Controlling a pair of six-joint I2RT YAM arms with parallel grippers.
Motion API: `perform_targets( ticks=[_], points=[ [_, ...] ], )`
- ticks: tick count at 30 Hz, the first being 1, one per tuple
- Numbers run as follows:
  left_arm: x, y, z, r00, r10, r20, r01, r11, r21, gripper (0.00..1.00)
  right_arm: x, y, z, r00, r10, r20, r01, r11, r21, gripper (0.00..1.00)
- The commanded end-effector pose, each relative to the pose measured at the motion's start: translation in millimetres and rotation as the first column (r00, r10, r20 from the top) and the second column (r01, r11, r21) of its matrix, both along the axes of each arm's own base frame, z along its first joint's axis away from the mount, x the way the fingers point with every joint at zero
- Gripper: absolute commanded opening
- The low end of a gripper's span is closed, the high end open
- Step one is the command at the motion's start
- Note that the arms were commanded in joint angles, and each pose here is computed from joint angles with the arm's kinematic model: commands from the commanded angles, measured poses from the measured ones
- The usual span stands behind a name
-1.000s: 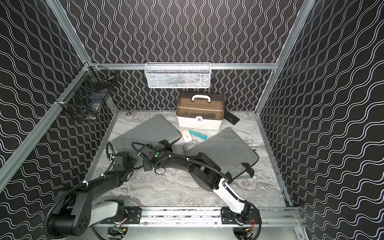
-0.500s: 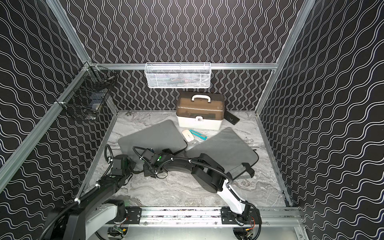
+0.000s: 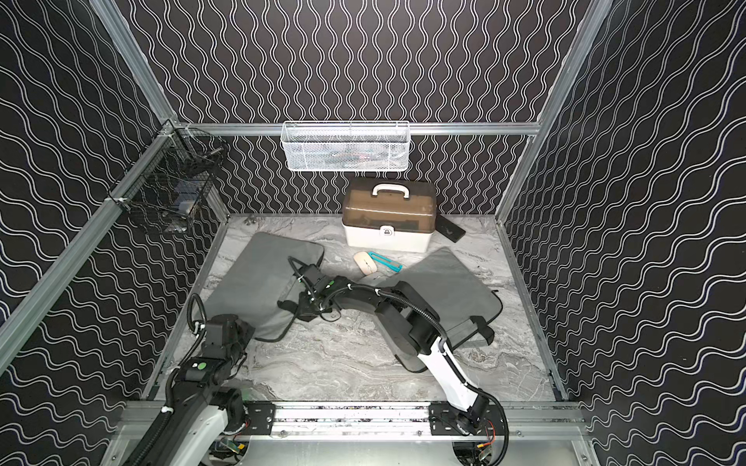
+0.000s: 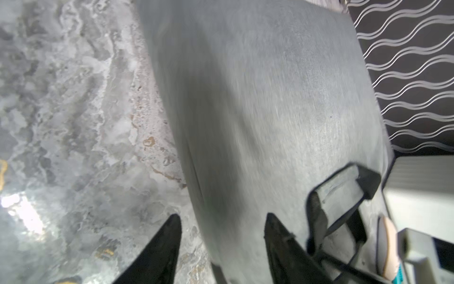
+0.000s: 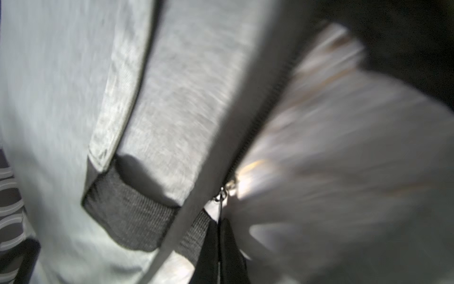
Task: Put the mouse into the laptop bag
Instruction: Unzip the zipper on the zippered laptop bag.
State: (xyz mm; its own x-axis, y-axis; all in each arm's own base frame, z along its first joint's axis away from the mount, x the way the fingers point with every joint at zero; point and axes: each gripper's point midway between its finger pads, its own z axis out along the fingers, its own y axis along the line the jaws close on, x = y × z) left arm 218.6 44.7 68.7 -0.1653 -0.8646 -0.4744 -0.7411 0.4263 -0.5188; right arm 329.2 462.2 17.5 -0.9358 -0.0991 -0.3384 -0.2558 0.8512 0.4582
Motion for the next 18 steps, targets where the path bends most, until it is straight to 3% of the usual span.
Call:
perform_targets(
  ticks=[1,4,7,18],
  points=[
    [3,3,6,0.999,-0.023,-0.042,0.025,0.999,0.044,0.72,3,-42,-15,0.999,-0.031,-0.009,0.029,0.991,-0.129,0.0],
    [12,7,17,0.999,-0.026,-0.033,0.029,0.996,0.081,0.85,8,-59,-14,0.999,-0.044,-0.007,0.043,0.989,-0.142,0.0],
    [25,6,25,0.999,-0.048,-0.022,0.05,0.995,0.09,0.91,8,-68,-15,0.999,-0.042,-0.009,0.041,0.988,-0.148,0.0],
    [46,-8,-19,0.992,-0.07,-0.103,0.068,0.998,-0.016,0.96,5,-64,-4,1.0,-0.014,-0.015,0.012,0.992,-0.122,0.0]
  ],
)
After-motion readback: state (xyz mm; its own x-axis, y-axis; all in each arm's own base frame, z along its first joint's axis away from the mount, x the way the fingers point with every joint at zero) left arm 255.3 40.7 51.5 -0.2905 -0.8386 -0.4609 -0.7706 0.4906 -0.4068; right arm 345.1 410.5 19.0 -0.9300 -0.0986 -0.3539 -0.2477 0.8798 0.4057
